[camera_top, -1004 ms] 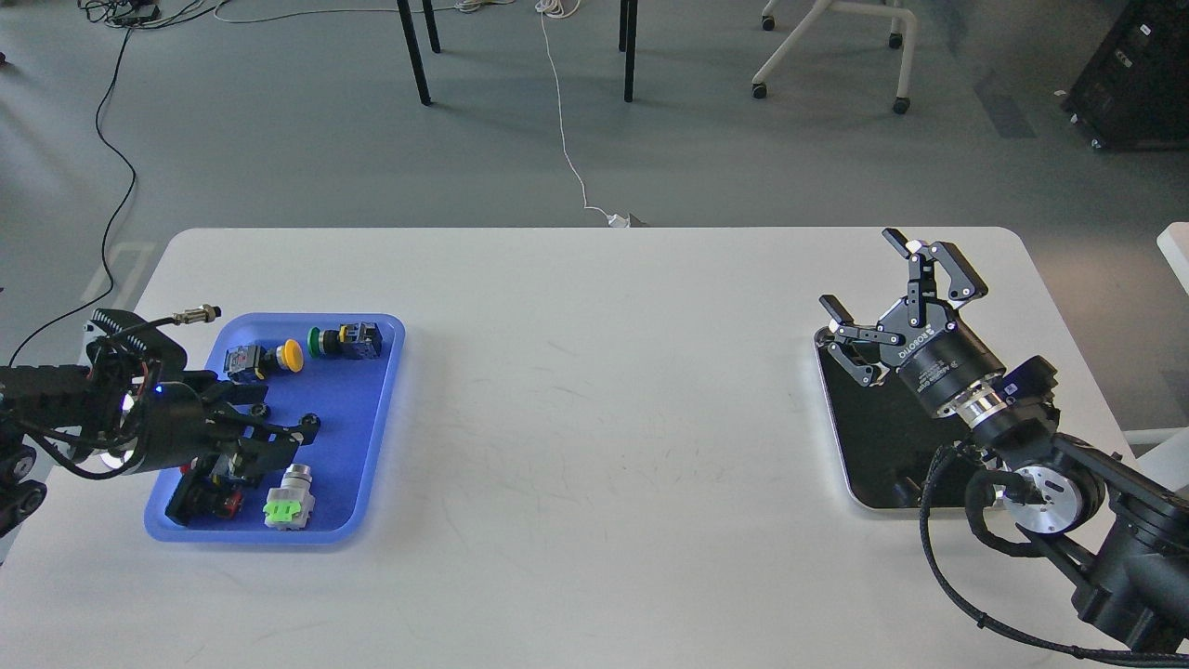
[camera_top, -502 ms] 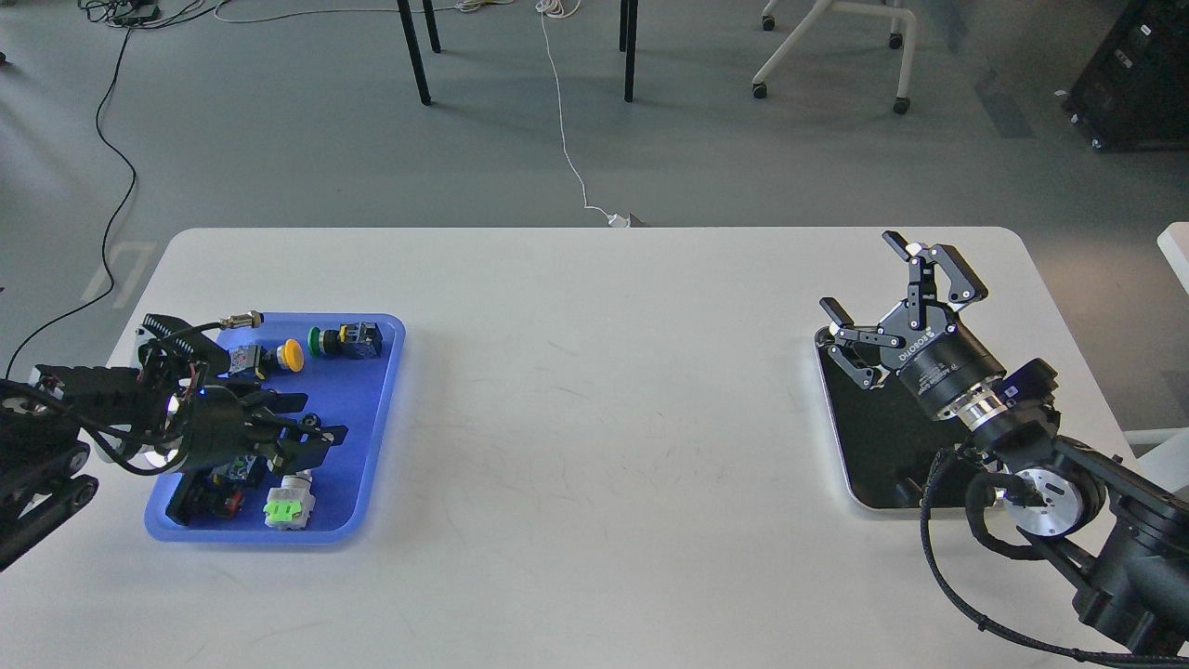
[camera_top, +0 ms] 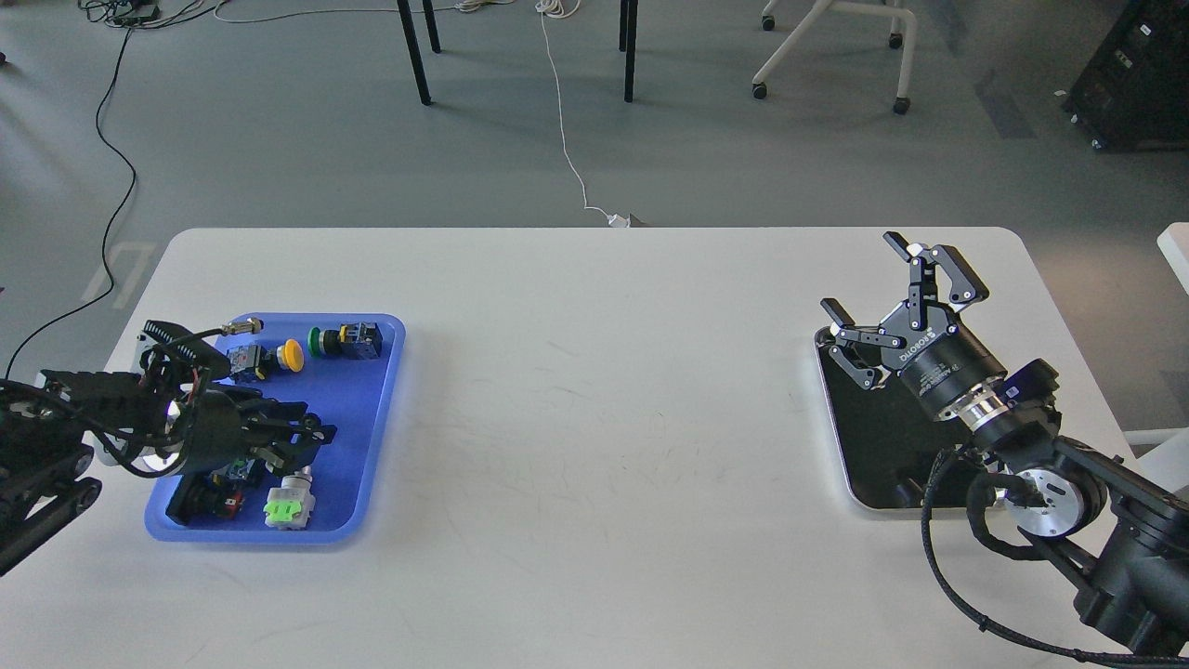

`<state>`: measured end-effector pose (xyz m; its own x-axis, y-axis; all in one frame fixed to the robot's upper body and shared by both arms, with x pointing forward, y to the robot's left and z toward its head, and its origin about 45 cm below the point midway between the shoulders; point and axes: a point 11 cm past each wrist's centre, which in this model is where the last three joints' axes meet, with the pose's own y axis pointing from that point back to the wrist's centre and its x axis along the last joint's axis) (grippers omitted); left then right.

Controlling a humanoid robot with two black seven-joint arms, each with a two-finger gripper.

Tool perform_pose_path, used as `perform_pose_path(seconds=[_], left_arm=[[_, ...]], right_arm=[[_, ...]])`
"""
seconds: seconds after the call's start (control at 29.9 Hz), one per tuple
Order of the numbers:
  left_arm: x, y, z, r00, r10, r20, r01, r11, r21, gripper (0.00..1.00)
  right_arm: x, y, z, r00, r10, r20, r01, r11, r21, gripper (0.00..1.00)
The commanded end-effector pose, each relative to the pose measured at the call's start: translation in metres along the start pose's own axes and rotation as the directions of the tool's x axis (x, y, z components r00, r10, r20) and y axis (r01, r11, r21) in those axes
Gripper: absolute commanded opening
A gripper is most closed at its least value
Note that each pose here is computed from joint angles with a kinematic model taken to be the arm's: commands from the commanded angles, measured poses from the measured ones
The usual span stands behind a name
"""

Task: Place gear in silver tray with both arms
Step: 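Lower the left gripper and grasp the small black gear in the blue tray, then lift the gear and carry it with the left arm toward the table center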

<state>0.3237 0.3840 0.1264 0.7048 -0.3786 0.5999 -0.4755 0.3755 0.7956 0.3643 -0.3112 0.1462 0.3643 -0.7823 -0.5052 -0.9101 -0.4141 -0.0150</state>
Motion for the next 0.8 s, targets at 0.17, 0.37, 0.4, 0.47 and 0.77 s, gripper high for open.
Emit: perform_pose_path(seconds=[0.17, 0.37, 0.4, 0.47, 0.77], left_arm=[[-0.004, -0.004, -0.001, 1.000, -0.007, -0.014, 0.007, 1.000, 0.003, 0.30], [-0.007, -0.008, -0.003, 1.000, -0.012, -0.027, 0.012, 1.000, 0.009, 0.18], [-0.007, -0.007, -0.003, 1.000, -0.011, -0.028, 0.011, 1.000, 0.010, 0.16], [-0.006, -0.007, -0.004, 1.000, -0.010, -0.028, 0.010, 1.000, 0.012, 0.15], [0.017, -0.004, -0.005, 1.000, 0.028, 0.004, -0.028, 1.000, 0.013, 0.13]], right_arm=[[0.000, 0.001, 0.001, 1.000, 0.003, 0.004, -0.003, 1.000, 0.000, 0.99], [0.000, 0.001, 0.000, 1.000, 0.003, 0.004, -0.003, 1.000, 0.002, 0.99], [0.000, 0.001, 0.000, 1.000, 0.003, 0.004, -0.003, 1.000, 0.002, 0.99], [0.000, 0.001, 0.000, 1.000, 0.003, 0.004, -0.003, 1.000, 0.002, 0.99], [0.001, 0.001, 0.000, 1.000, 0.003, 0.004, -0.003, 1.000, 0.003, 0.99]])
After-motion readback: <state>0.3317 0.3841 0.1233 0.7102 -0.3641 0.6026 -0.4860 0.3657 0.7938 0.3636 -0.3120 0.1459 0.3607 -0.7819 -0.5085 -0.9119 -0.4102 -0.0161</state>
